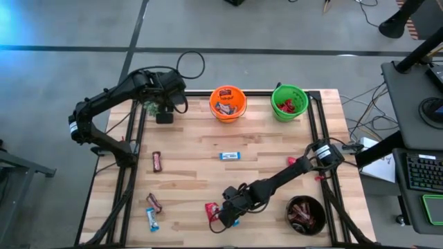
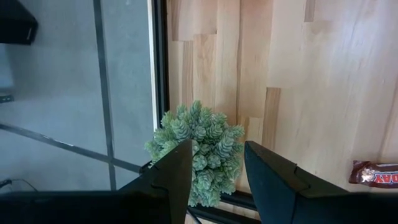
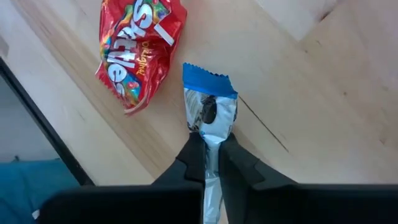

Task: Organize candy in baskets
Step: Put the white chocolate bar into the orange bucket

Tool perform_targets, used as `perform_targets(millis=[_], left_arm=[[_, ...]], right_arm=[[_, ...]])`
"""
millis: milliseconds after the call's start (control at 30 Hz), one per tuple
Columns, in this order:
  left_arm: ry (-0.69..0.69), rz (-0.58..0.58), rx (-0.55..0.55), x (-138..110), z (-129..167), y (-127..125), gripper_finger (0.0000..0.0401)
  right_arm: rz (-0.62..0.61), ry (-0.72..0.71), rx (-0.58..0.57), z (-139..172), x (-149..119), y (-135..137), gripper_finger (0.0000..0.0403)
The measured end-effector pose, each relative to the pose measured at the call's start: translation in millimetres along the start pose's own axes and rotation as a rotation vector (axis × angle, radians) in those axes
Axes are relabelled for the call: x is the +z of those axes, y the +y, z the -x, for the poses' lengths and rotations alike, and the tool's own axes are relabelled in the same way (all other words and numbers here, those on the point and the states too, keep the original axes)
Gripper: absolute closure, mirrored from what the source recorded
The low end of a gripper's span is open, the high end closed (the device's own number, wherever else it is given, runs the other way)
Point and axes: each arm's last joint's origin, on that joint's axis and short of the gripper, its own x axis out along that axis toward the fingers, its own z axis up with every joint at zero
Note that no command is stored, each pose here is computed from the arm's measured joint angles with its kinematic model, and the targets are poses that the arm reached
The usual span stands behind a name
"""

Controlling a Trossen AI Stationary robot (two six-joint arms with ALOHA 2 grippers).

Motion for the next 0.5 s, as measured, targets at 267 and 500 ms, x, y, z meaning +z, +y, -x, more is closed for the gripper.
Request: perform_targets(millis=[267, 500], left_arm=[[0.002, 0.007, 0.001, -0.7, -0.4, 1.2, 0.0272], [0.002, 0.019, -0.001, -0.7, -0.5, 1.1, 0.0272]], right_arm=[[0.014, -0.014, 0.016, 34.0, -0.8, 11.4, 0.0393], [0.022, -0.123, -0.031, 83.4, 8.7, 22.5, 0.0394]])
